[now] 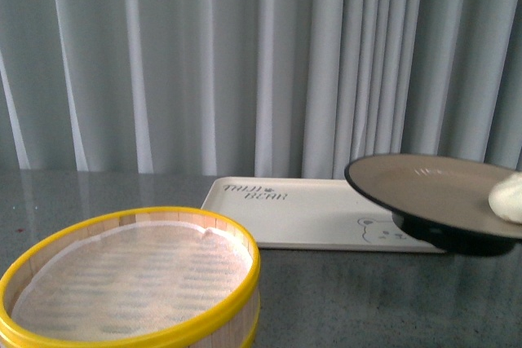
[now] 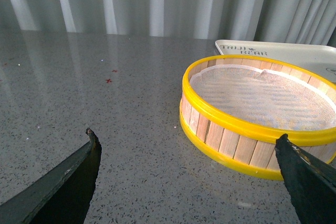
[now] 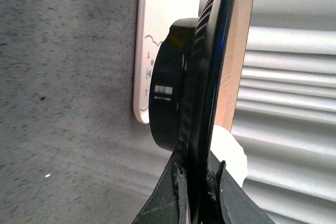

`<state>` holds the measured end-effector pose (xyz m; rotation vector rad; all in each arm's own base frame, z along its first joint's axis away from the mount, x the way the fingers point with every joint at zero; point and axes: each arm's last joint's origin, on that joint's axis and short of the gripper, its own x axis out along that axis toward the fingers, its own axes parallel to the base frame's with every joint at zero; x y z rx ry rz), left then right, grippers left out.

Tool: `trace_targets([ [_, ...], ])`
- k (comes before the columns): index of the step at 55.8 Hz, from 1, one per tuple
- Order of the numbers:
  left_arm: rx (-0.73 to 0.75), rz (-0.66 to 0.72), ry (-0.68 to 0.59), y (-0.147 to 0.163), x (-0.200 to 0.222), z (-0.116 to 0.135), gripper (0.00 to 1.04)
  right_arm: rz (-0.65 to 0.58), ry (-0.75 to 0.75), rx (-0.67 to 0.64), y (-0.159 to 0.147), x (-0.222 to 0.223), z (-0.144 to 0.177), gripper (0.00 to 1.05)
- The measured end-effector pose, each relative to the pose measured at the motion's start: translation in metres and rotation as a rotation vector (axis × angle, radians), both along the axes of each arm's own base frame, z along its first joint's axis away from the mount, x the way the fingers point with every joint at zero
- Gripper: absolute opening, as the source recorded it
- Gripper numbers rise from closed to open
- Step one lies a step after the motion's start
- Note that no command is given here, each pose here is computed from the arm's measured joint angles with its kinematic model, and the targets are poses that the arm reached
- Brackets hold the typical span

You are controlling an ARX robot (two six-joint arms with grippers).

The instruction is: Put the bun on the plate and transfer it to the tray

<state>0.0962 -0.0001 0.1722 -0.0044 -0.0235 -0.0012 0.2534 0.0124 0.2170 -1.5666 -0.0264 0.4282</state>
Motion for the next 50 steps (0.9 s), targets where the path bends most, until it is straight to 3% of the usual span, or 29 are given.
trace_targets([
  [24, 0.000, 0.000, 0.000, 0.000, 0.000, 0.000, 0.98, 0.074, 0.044, -0.043, 0.001, 0.108, 0.017, 0.02],
  [50, 0.000, 0.000, 0.000, 0.000, 0.000, 0.000, 0.98, 0.124, 0.108, -0.082, 0.020, 0.194, -0.009, 0.02],
])
